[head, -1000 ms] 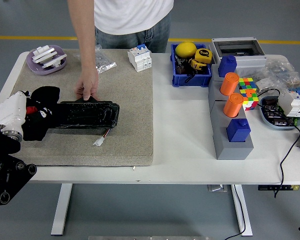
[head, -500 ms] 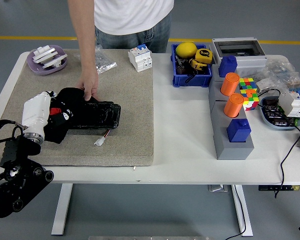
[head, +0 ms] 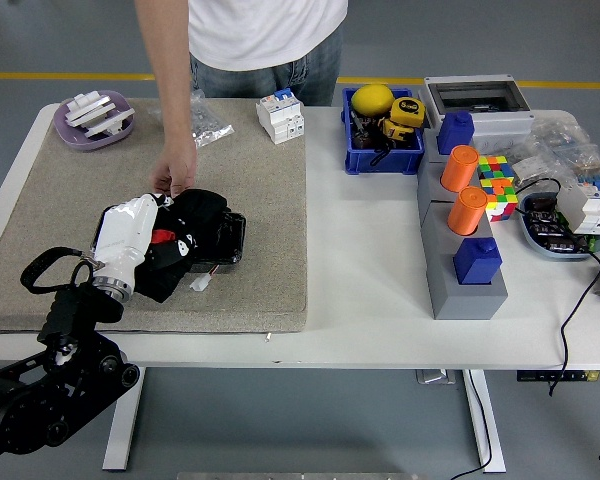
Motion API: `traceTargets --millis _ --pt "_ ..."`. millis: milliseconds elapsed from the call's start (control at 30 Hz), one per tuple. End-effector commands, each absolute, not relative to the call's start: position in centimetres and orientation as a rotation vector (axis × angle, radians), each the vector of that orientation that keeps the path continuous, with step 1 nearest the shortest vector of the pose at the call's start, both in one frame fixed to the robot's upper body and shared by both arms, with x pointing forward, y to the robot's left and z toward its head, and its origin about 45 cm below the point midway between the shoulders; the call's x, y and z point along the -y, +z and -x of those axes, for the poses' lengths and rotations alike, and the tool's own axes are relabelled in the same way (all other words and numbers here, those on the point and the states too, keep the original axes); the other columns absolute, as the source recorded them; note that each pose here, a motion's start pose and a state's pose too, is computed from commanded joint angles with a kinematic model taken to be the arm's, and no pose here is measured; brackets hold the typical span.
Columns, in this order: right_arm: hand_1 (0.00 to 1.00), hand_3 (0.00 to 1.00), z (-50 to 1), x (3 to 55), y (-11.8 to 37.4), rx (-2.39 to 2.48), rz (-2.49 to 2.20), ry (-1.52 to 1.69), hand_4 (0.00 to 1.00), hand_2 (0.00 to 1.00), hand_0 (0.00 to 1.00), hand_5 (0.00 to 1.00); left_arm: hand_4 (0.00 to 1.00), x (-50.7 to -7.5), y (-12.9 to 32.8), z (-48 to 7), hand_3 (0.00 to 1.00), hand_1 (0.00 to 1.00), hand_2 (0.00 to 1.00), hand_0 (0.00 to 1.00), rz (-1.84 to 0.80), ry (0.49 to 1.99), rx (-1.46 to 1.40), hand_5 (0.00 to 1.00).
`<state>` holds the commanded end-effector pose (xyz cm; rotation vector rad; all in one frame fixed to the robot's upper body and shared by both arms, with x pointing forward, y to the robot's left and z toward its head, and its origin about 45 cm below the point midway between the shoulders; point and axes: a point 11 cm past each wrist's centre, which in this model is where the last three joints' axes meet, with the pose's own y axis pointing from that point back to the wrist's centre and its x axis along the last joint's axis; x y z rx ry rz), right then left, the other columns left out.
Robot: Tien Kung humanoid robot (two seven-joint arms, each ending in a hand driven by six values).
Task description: Pick the rag up,wipe the panel,place it on the desk
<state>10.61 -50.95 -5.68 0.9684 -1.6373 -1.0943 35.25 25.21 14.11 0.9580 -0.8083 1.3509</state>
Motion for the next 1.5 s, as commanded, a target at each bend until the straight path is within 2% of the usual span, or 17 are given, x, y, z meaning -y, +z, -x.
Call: traceTargets --millis 700,933,1500 --pt "0.665 0.643 -10.5 51.0 -5.7 1.632 -0.966 -1.093 0.998 0.692 0.716 0.563 0.094 -21.5 13.8 -33.6 0.414 0.173 0.453 0.321 -0.905 1.235 0.828 0.002" --pt "0.665 0.642 -10.5 50.9 -5.7 1.630 -0.967 -1.094 0.998 0.693 0.715 0.563 0.086 -22.8 13.5 -34.1 0.413 0.173 0.452 0.321 -0.936 1.268 0.814 0.002" --pt "0.665 0.642 -10.6 50.9 -5.7 1.635 -0.968 -1.096 0.998 0.693 0.715 0.563 0.076 -29.5 14.3 -36.4 0.411 0.173 0.450 0.321 -1.030 1.452 0.785 0.002"
